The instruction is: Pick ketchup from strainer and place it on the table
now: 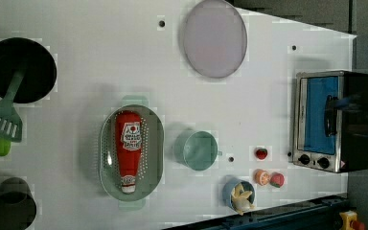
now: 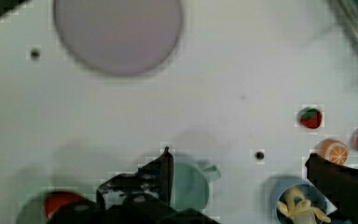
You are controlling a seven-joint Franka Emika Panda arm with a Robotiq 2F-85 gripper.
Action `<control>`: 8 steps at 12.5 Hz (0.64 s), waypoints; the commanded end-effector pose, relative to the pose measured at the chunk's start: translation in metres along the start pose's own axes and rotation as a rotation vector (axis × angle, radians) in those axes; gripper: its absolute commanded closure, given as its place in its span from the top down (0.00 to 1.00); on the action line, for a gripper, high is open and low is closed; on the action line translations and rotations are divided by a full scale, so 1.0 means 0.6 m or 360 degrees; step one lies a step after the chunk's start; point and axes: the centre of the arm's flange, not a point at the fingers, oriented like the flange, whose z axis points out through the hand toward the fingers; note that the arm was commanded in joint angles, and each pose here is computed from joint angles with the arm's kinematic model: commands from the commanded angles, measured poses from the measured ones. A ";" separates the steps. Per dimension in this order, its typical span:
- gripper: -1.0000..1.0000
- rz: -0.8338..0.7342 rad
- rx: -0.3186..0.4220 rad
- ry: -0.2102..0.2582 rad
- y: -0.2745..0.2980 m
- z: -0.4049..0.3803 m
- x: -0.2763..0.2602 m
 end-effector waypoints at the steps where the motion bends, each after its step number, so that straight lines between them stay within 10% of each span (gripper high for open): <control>1: 1.00 -0.0261 -0.0005 -0.0039 -0.143 0.070 -0.100; 8: 1.00 -0.0665 0.0145 -0.0159 -0.324 0.219 -0.254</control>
